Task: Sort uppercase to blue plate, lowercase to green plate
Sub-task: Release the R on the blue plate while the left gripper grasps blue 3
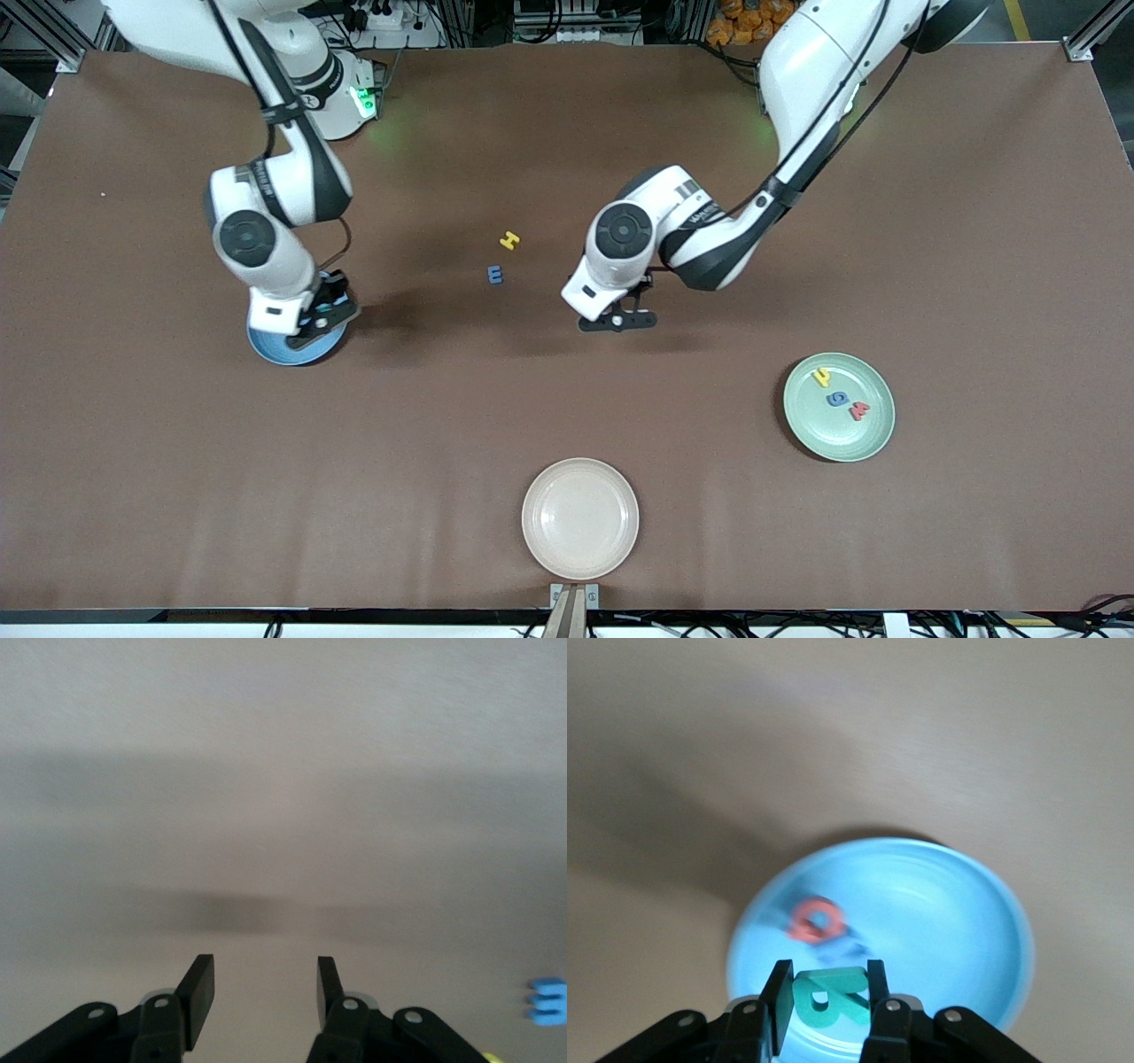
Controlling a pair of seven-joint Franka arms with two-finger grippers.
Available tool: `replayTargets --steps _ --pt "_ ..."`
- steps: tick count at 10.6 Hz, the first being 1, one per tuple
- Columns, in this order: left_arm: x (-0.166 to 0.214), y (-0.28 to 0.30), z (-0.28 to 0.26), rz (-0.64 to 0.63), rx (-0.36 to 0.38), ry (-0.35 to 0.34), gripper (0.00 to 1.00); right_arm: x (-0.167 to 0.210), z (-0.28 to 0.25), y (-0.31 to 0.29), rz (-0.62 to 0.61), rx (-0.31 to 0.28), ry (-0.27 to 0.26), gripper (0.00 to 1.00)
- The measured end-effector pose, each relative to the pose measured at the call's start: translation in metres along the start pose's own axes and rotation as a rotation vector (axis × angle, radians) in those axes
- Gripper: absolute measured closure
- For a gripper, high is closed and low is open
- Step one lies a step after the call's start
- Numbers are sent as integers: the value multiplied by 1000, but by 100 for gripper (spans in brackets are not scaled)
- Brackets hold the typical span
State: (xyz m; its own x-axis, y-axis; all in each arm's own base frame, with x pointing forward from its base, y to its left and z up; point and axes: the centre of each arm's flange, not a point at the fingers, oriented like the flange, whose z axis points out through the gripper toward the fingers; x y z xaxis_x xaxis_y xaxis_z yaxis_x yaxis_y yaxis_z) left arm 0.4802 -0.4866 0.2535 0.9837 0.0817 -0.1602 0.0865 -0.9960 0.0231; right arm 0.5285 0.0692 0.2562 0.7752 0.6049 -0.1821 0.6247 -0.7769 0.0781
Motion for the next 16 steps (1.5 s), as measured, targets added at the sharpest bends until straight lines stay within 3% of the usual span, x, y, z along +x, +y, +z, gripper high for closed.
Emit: replayTargets --steps 3,5,7,9,13,16 --pt "-41 66 10 -34 -83 26 47 -31 21 48 -19 64 0 62" --pt "-68 102 32 24 -93 51 49 -39 40 48 3 109 -13 54" --pt "-88 127 50 117 -72 105 53 -38 44 45 11 123 -12 33" --pt "-95 139 54 161 -80 134 57 -37 44 44 18 130 -7 33" --pt "-84 147 58 162 -129 155 59 -28 37 34 96 205 46 34" --pt "-86 151 67 165 -130 150 59 -14 19 17 253 219 60 35"
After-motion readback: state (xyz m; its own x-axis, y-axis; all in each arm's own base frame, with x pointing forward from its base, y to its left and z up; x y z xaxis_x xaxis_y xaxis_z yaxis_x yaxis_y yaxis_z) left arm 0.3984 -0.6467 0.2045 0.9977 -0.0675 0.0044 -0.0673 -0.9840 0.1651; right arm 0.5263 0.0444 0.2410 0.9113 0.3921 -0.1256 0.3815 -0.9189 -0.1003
